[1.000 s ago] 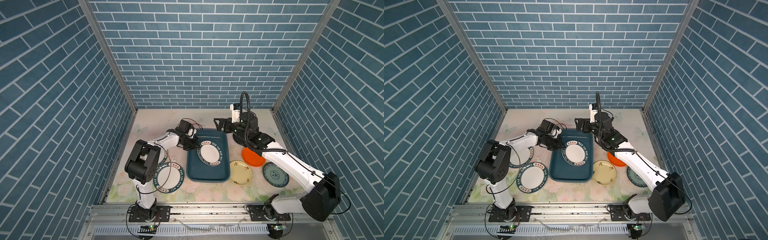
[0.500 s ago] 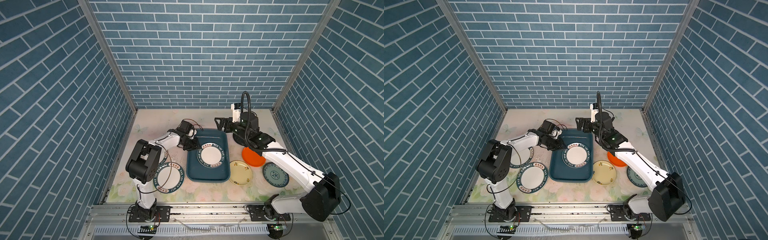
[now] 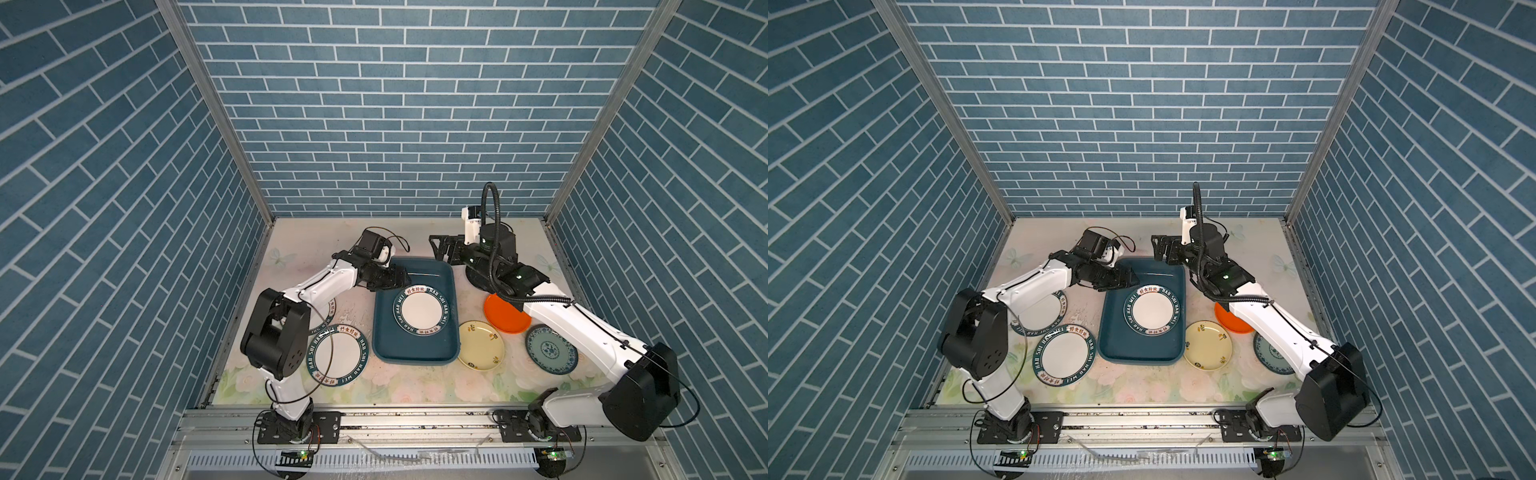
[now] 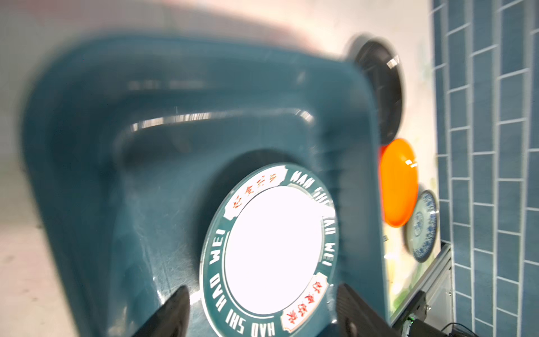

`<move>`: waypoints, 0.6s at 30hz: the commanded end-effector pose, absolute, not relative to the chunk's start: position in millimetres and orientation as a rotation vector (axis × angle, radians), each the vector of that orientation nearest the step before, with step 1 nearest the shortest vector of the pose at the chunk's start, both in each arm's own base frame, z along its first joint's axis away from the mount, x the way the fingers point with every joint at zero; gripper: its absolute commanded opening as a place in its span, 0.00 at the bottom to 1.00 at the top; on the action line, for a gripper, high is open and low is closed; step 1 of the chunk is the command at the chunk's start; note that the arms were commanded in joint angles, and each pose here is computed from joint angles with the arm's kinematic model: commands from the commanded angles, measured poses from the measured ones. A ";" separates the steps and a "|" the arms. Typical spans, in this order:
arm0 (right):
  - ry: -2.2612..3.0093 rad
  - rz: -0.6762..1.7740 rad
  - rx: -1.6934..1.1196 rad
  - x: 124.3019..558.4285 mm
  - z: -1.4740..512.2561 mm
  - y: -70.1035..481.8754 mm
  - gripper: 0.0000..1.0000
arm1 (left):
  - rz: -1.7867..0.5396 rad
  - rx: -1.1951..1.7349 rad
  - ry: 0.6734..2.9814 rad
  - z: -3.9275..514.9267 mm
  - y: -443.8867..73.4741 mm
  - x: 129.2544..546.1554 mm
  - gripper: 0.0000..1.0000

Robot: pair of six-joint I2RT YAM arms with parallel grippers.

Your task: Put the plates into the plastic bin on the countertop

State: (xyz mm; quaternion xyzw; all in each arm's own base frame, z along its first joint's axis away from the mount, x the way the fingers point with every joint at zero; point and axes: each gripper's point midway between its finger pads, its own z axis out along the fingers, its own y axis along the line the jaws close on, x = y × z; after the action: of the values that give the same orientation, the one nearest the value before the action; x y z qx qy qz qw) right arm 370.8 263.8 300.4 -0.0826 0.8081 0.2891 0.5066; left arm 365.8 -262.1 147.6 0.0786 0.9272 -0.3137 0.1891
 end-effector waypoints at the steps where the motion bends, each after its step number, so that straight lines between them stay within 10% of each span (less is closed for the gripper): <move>1: 1.940 0.713 -0.208 378.7 303.5 271.1 0.98 | -0.865 0.220 2.494 192.5 -250.1 369.6 0.89; 18: 1.920 0.982 -0.474 371.7 303.5 351.2 0.99 | -0.814 -0.683 2.331 170.5 -47.4 344.9 1.00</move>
State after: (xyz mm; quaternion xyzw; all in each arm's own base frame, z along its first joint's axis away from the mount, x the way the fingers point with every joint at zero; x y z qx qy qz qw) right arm 381.6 324.5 299.3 -0.1479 0.7936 0.3639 0.4646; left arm 355.2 -68.4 169.5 -0.2017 0.8912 -0.2916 0.2831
